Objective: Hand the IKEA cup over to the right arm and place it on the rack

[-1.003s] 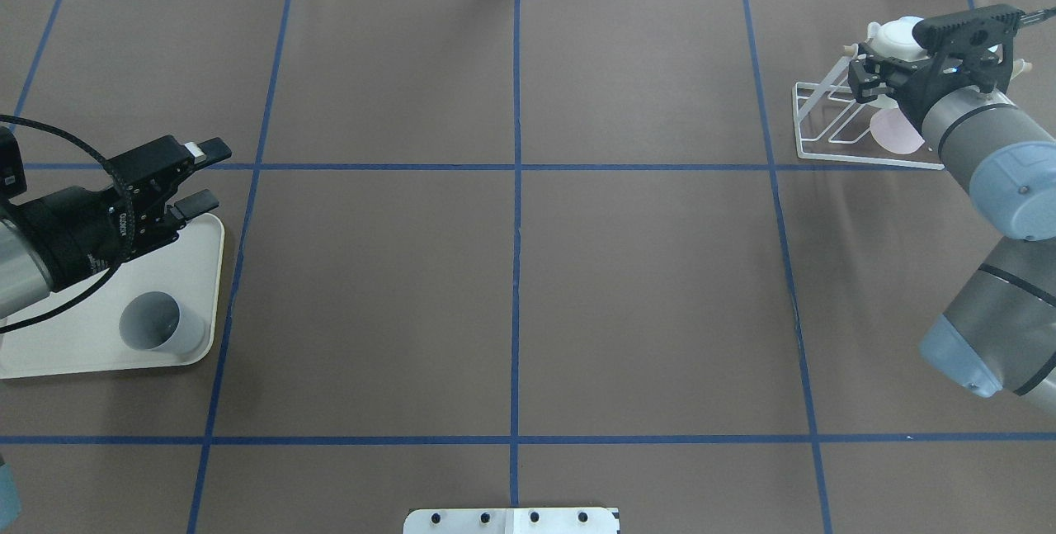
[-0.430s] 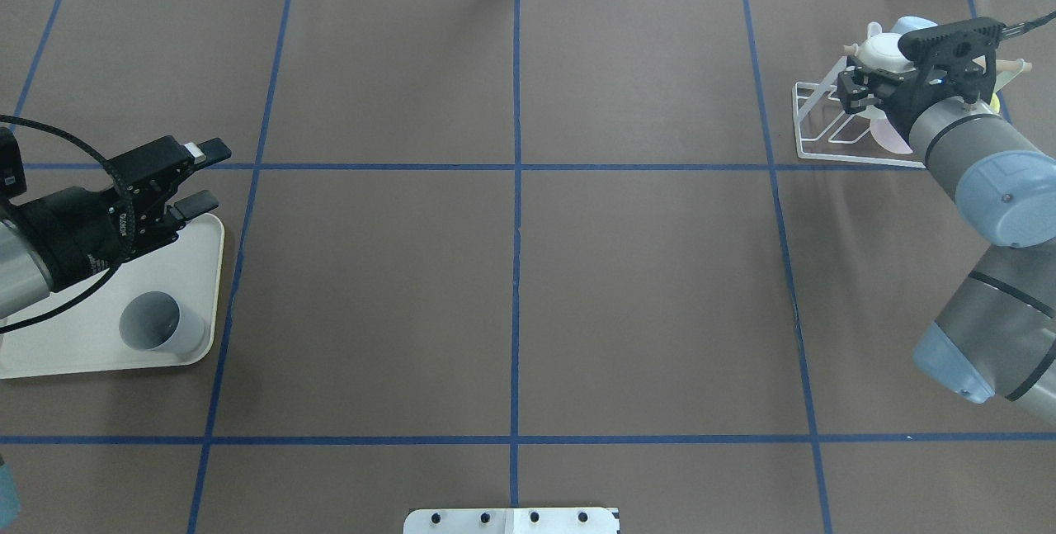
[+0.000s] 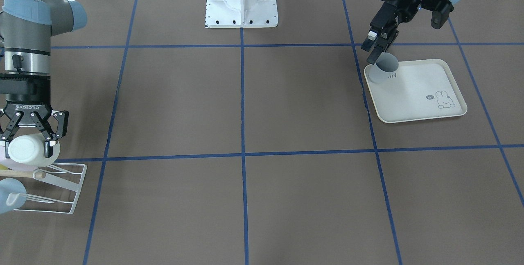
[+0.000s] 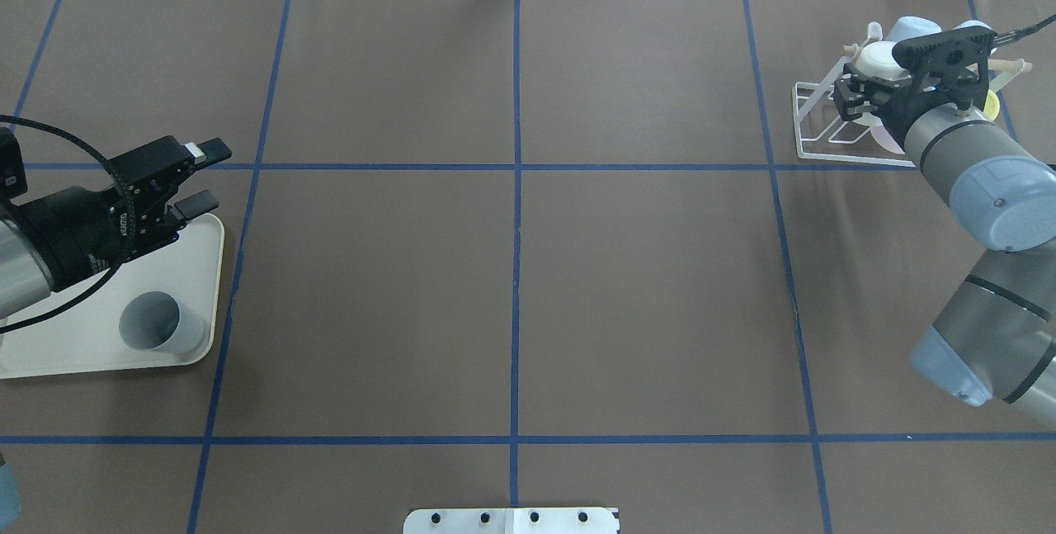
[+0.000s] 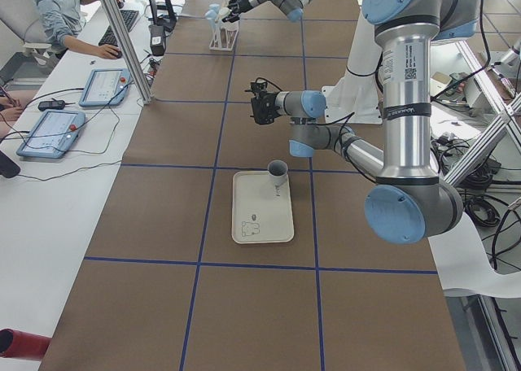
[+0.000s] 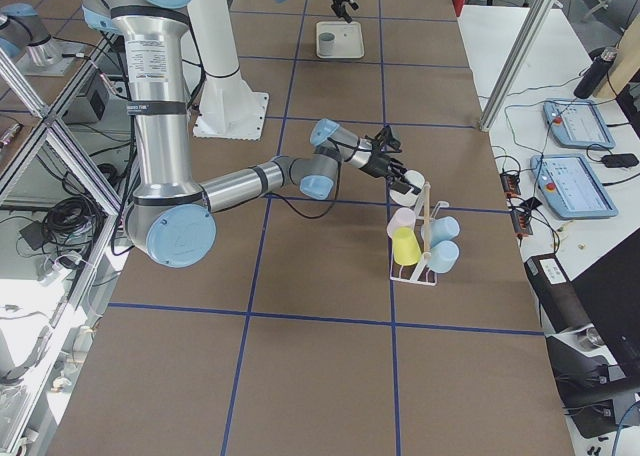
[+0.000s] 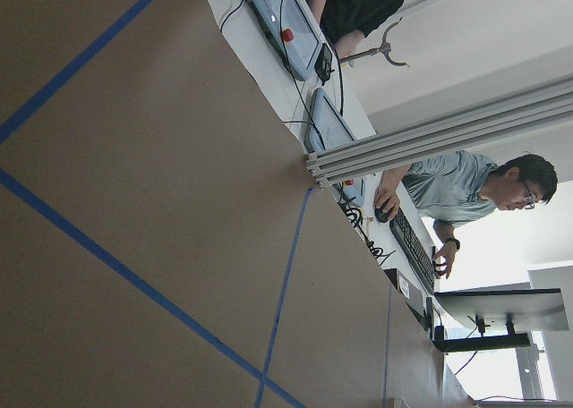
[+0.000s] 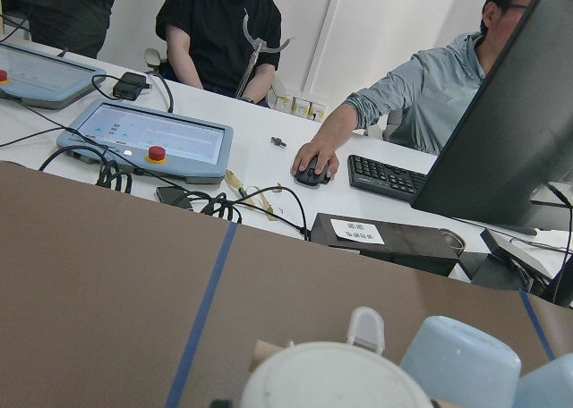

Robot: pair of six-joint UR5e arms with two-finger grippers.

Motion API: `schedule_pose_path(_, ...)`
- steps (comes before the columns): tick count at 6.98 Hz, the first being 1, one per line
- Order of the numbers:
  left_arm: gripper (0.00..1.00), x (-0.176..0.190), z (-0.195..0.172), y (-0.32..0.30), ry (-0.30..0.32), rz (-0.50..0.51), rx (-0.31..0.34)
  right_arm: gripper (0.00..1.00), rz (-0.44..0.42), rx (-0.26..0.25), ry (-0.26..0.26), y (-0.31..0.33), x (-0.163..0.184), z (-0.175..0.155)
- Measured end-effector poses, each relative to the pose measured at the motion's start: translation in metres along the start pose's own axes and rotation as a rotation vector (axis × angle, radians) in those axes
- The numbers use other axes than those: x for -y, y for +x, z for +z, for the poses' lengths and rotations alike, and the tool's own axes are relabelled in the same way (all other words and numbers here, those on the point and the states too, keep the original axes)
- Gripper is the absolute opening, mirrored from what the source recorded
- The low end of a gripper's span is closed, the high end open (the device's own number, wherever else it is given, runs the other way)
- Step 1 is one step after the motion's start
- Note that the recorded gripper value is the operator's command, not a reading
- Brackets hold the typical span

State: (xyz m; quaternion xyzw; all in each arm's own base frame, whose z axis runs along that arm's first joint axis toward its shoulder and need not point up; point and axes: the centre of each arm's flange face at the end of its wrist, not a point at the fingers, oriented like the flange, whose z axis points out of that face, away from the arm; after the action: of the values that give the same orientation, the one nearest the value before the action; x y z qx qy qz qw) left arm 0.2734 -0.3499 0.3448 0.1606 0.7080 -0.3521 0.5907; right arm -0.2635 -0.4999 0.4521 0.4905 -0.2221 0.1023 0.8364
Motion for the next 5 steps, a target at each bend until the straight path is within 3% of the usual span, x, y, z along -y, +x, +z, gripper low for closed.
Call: schedule_pose_path(5, 1.0, 0.0, 0.001, 0.0, 0.0, -0.002, 0.0, 0.0, -0.012, -0.017, -0.02, 0.006, -0.012, 0.007)
